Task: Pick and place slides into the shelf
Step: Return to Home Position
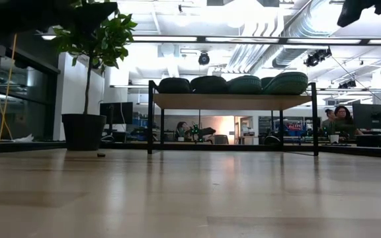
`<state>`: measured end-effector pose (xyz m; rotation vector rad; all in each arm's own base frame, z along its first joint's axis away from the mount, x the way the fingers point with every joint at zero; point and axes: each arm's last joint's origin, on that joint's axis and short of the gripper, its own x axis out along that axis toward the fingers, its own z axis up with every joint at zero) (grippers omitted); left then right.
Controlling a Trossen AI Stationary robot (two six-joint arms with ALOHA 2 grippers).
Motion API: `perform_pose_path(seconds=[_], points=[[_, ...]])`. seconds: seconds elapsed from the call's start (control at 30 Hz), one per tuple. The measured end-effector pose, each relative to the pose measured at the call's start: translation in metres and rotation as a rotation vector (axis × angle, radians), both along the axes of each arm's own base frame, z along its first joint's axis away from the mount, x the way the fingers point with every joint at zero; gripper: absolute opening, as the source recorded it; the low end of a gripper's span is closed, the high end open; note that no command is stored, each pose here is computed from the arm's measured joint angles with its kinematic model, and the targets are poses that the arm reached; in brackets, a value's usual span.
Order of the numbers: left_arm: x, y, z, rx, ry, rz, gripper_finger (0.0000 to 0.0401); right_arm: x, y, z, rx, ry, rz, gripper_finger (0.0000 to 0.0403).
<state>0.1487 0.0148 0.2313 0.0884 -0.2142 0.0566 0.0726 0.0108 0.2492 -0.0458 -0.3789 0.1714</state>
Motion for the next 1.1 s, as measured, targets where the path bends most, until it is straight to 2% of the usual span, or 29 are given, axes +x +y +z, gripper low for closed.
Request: perform_pose_path(seconds=[0.37, 0.7, 1.1], points=[[-0.004, 0.000, -0.016, -0.005, 0.000, 0.024, 0.0287, 0.002, 0.001, -0.005, -0.013, 0.052, 0.021, 0.0202], [-0.011, 0.000, -0.030, -0.022, -0.063, 0.033, 0.0287, 0.002, 0.001, -0.007, -0.018, 0.072, 0.020, 0.0202], [-0.013, 0.000, -0.034, -0.032, -0.064, 0.047, 0.0287, 0.003, 0.001, -0.009, -0.021, 0.098, 0.015, 0.0202]])
